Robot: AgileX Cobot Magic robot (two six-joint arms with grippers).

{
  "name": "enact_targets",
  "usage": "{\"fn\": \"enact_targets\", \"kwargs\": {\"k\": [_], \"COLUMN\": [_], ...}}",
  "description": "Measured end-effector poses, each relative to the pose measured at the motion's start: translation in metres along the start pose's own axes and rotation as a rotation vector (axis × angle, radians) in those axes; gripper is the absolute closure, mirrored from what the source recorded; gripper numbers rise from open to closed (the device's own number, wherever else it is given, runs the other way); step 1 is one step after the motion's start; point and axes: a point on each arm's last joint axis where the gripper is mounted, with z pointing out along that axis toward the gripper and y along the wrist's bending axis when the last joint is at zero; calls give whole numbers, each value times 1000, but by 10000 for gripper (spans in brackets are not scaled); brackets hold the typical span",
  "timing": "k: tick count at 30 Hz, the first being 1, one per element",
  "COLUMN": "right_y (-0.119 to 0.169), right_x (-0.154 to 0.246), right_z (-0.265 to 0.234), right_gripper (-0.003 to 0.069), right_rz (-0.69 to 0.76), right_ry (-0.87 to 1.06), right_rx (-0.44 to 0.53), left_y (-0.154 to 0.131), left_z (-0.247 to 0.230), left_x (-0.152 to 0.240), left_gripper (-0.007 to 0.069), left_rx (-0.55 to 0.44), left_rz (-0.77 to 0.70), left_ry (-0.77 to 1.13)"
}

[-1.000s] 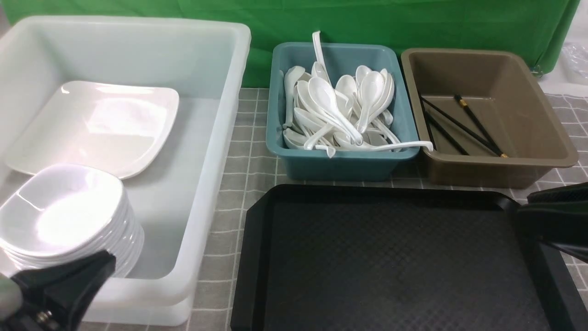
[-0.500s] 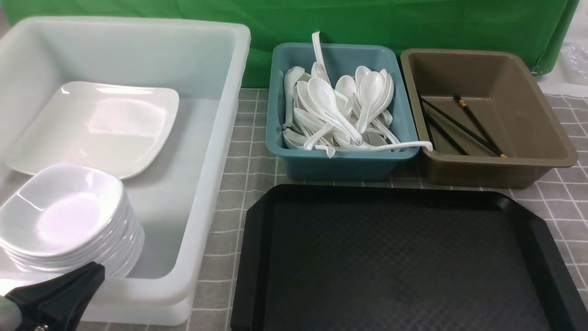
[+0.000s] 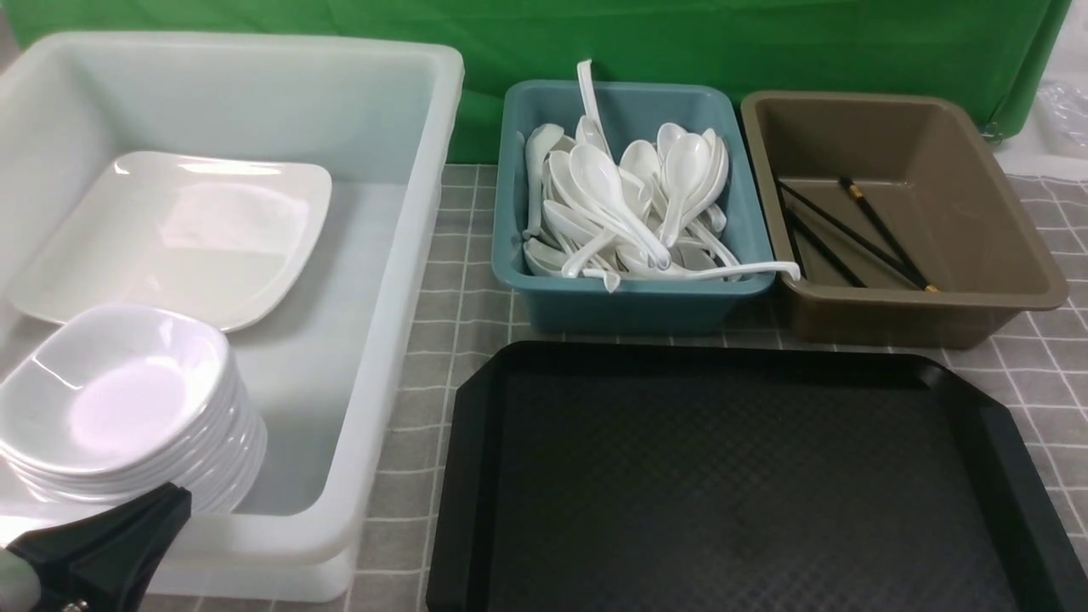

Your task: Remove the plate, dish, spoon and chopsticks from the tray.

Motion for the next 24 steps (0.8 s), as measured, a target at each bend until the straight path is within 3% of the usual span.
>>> {"fn": "enact_targets", "kwargs": {"k": [24], "right_y": [0], "right_x": [2], "right_z": [0], "right_gripper": [606], "right_rz": [21], "right_ry": [25], "right_rx": [-3], "left_y": [0], "left_z": [0], "left_x": [1], "left_gripper": [624], "left_rx": [-2], "left_rz": [1], "left_ry": [-2]}}
